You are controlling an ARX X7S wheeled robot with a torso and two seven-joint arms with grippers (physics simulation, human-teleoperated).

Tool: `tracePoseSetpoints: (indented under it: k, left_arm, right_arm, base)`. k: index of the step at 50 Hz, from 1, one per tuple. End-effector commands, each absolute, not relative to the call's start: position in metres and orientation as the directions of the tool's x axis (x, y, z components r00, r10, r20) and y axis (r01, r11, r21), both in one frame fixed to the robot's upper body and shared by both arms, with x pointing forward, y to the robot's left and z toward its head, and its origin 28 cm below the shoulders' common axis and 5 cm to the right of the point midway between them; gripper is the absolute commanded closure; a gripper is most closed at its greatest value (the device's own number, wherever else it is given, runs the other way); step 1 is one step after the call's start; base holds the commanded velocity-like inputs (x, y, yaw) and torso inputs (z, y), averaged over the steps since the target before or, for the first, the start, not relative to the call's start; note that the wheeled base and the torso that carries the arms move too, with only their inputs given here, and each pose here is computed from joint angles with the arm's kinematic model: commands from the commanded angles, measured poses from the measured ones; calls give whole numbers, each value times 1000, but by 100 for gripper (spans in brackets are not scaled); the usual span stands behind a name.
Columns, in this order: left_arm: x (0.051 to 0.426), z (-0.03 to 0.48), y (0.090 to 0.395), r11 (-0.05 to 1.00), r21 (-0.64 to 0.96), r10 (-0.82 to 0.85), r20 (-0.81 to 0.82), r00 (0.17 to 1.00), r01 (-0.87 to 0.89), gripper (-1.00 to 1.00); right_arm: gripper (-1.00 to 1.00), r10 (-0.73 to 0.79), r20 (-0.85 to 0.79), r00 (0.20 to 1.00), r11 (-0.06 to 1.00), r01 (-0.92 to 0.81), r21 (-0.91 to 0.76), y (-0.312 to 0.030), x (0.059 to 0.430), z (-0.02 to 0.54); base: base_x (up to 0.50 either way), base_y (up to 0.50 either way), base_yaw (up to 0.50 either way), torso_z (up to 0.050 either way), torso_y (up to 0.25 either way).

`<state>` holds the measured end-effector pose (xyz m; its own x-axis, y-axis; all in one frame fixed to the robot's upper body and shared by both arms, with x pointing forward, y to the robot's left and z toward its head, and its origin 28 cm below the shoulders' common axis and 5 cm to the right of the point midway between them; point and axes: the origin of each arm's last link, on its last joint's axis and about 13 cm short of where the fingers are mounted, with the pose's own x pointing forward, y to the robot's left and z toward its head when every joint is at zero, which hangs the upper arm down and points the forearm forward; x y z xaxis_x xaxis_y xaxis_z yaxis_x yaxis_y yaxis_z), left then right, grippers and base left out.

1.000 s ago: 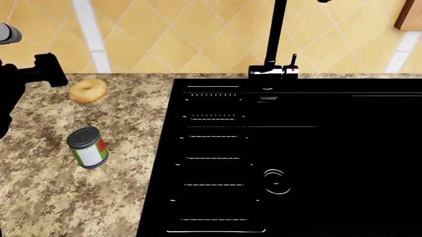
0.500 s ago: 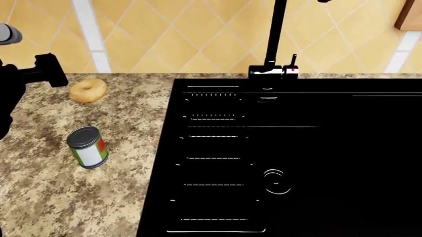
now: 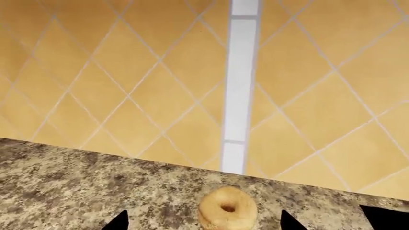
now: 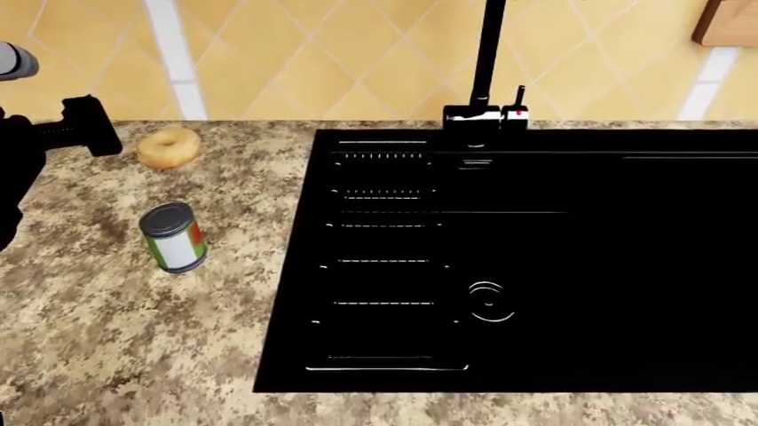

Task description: Pick the cans from the counter and place them in their designated side in the cabinet.

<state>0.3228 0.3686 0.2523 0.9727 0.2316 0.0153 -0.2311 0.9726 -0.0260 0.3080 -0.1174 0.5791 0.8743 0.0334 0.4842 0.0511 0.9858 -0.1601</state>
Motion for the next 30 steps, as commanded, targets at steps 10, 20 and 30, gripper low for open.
tracePoseSetpoints:
  k: [10, 20, 30]
  left_arm:
    - [322, 251, 369, 973, -30, 231, 15, 973, -231, -100]
    - [324, 250, 369, 973, -29, 230, 13, 973, -230, -100]
    - [325, 251, 367, 974, -23, 224, 22, 974, -224, -100]
  right_arm:
    - [-100, 33, 486, 873, 986, 51, -160, -117, 308, 580]
    - [-100, 33, 486, 873, 986, 51, -160, -117, 308, 580]
    - [-100, -185, 315, 931, 967, 230, -112, -131, 315, 560]
  base:
    - [-341, 0, 0, 0, 0]
    - [-339, 0, 0, 0, 0]
    - [-354, 0, 0, 0, 0]
